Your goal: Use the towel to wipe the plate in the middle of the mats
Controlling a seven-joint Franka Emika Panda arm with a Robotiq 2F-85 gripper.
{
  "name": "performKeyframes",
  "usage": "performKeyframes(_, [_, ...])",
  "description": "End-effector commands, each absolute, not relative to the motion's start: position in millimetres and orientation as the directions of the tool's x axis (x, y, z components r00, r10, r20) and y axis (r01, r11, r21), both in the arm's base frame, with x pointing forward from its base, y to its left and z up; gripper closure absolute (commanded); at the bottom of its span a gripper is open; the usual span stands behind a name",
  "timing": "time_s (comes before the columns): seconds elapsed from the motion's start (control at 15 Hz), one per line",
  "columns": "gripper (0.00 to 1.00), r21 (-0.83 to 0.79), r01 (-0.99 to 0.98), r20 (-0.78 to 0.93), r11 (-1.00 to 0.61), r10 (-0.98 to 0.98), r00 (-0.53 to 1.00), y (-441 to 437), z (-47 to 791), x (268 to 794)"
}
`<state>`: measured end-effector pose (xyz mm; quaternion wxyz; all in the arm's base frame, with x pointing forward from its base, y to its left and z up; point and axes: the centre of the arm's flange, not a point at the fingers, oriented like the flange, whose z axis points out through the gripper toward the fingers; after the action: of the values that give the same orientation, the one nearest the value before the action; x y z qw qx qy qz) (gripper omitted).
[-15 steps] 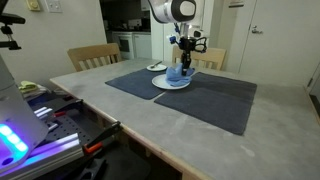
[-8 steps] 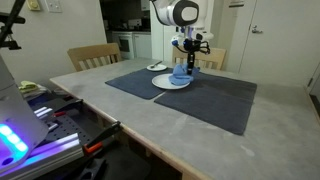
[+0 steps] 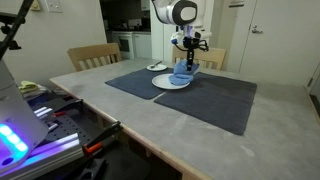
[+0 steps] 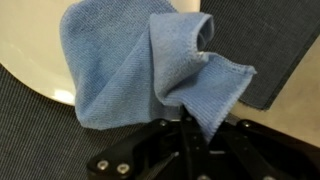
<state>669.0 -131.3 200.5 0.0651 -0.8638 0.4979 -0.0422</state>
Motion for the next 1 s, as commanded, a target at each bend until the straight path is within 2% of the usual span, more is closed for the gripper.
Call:
performKeyframes(0.0, [0.98, -0.141, -0.854, -0.035, -0.501, -0.86, 0.51, -124.1, 200.0, 672.7])
performKeyframes(0.93, [0.98, 0.019, -0.881, -0.306, -0.473, -0.842, 0.445, -122.4, 155.0, 595.6])
